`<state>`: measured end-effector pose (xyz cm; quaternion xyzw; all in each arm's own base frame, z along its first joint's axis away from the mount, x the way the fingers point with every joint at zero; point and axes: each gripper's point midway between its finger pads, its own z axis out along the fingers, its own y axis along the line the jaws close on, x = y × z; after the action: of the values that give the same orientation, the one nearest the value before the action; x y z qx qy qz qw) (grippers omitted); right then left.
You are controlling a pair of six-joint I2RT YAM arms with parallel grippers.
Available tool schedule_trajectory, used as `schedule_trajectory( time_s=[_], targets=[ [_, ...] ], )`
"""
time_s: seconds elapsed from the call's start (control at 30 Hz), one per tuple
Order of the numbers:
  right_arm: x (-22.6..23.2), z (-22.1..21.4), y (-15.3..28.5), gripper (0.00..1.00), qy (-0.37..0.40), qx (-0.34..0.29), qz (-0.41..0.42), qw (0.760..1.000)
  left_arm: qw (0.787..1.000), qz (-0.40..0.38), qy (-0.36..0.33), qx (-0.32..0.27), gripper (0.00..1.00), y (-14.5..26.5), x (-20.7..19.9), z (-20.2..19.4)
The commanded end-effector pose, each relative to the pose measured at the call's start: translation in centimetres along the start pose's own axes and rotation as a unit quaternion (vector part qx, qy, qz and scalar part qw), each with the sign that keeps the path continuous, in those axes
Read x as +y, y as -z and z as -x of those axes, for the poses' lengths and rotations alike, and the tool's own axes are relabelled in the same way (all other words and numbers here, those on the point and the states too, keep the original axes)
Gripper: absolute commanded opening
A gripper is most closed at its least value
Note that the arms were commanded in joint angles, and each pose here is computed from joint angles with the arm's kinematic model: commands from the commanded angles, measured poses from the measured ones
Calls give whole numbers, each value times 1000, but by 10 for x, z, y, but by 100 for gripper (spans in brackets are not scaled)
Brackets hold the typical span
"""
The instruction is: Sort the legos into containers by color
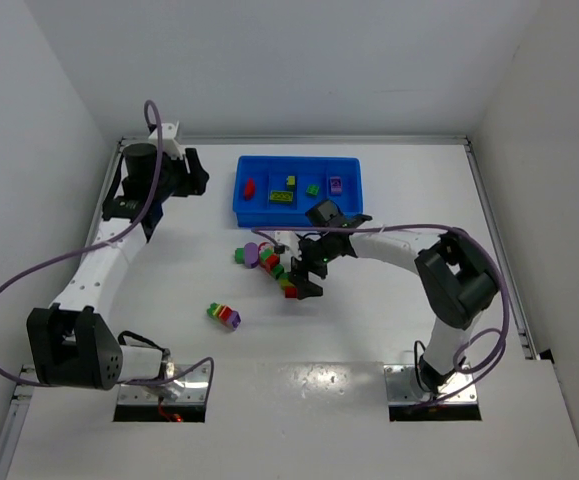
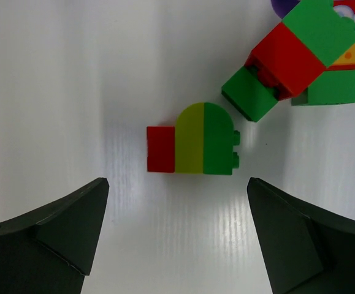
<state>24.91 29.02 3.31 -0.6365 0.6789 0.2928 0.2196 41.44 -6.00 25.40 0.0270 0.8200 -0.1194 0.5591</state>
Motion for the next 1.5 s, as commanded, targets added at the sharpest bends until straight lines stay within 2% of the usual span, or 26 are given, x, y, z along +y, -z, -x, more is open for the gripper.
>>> schedule_trajectory(
  time_s=[0.0, 0.2, 0.6, 0.67, 0.7, 0.8, 0.83, 0.9, 0.93, 1.0, 1.07, 1.13, 1.2, 1.27, 1.3, 1.37, 1.47],
  targets=[
    [-20, 14, -9, 96, 52, -13, -47, 997, 1000, -2, 3, -16, 63, 7, 3, 6],
    [-26, 10, -17, 99, 58, 0, -68, 996, 1000, -3, 1, -22, 63, 8, 9, 5],
    [-15, 9, -41, 99, 61, 16, -34, 997, 1000, -2, 11, -5, 63, 4, 20, -8],
    [-15, 6, -44, 96, 58, 20, -31, 998, 1000, -2, 11, -5, 63, 4, 20, -8],
    [-18, 9, -46, 93, 61, 16, -34, 997, 1000, -7, 6, -5, 63, 4, 19, -8],
    [-24, 12, -48, 76, 56, 12, -43, 997, 1000, -8, 11, 5, 63, 4, 22, -18],
    [-25, 11, -47, 60, 56, 15, -48, 997, 1000, -8, 11, 5, 63, 4, 22, -18],
    [-25, 11, -47, 44, 51, 15, -48, 997, 999, -30, 11, 8, 63, 6, 14, -20],
    [-25, 17, -43, 28, 55, 9, -53, 997, 999, -38, 18, 13, 63, 6, 11, -25],
    [-28, 19, -32, 15, 50, 4, -57, 997, 996, -80, 24, 8, 62, 9, -5, -25],
    [-28, 36, -10, 10, 58, -12, -73, 996, 992, -121, 44, 5, 61, 14, -18, -25],
    [-24, 43, 9, 10, 59, -22, -79, 995, 978, -202, 54, -1, 61, 26, -47, -26],
    [-26, 66, 42, 10, 76, -53, -111, 990, 959, -271, 79, 18, 61, 37, -76, -34],
    [-21, 73, 57, 10, 87, -65, -128, 986, 946, -311, 85, 36, 61, 43, -95, -40],
    [-22, 73, 65, 10, 104, -63, -142, 982, 931, -348, 88, 64, 61, 43, -112, -54],
    [-21, 85, 82, 10, 152, -73, -179, 969, 915, -379, 105, 96, 61, 43, -132, -60],
    [-18, 97, 94, 10, 183, -85, -197, 959, 907, -400, 104, 85, 61, 43, -146, -53]
  ],
)
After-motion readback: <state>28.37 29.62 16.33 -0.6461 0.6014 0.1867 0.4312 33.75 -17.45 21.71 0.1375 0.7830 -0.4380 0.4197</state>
